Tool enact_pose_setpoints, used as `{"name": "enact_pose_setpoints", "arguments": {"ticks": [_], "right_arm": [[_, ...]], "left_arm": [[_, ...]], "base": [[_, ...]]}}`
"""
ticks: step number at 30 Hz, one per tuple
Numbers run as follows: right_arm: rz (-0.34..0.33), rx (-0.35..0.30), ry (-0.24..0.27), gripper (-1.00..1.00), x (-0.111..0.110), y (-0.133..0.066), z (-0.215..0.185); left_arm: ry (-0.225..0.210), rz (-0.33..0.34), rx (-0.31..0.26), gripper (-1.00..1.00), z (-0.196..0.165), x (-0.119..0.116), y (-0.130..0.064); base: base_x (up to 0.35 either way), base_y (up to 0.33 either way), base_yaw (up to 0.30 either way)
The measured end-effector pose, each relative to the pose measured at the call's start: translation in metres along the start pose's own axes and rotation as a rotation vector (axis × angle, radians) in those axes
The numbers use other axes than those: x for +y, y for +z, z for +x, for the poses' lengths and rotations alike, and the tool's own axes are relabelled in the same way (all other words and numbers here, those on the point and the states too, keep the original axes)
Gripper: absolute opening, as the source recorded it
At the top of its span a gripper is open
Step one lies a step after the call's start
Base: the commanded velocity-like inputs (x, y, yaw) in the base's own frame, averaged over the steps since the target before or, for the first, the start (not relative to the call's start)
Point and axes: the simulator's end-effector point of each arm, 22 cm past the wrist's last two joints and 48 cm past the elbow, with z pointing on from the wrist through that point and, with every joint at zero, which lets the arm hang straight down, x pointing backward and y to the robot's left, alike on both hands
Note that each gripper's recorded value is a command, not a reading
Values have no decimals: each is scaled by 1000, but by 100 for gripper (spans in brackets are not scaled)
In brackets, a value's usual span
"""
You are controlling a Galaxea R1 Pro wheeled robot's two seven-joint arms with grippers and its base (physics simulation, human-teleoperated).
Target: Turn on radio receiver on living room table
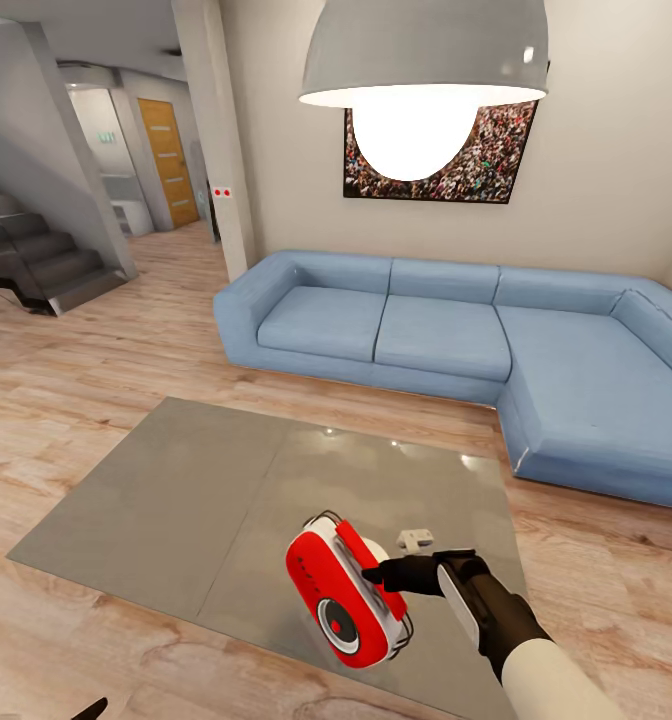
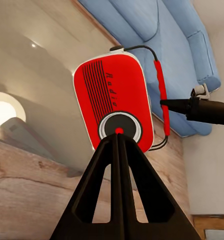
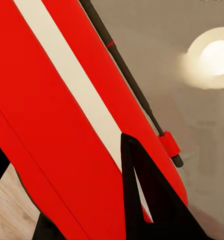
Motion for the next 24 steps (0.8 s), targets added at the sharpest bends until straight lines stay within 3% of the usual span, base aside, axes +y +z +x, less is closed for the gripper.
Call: {"name": "enact_pose_setpoints", "arguments": {"ticks": [24], "right_arm": [[-3,7,-18,-100,4,2,2]], "left_arm": [[-3,6,4,-100,1,-2,2]], "base": [[0,0,0]]}}
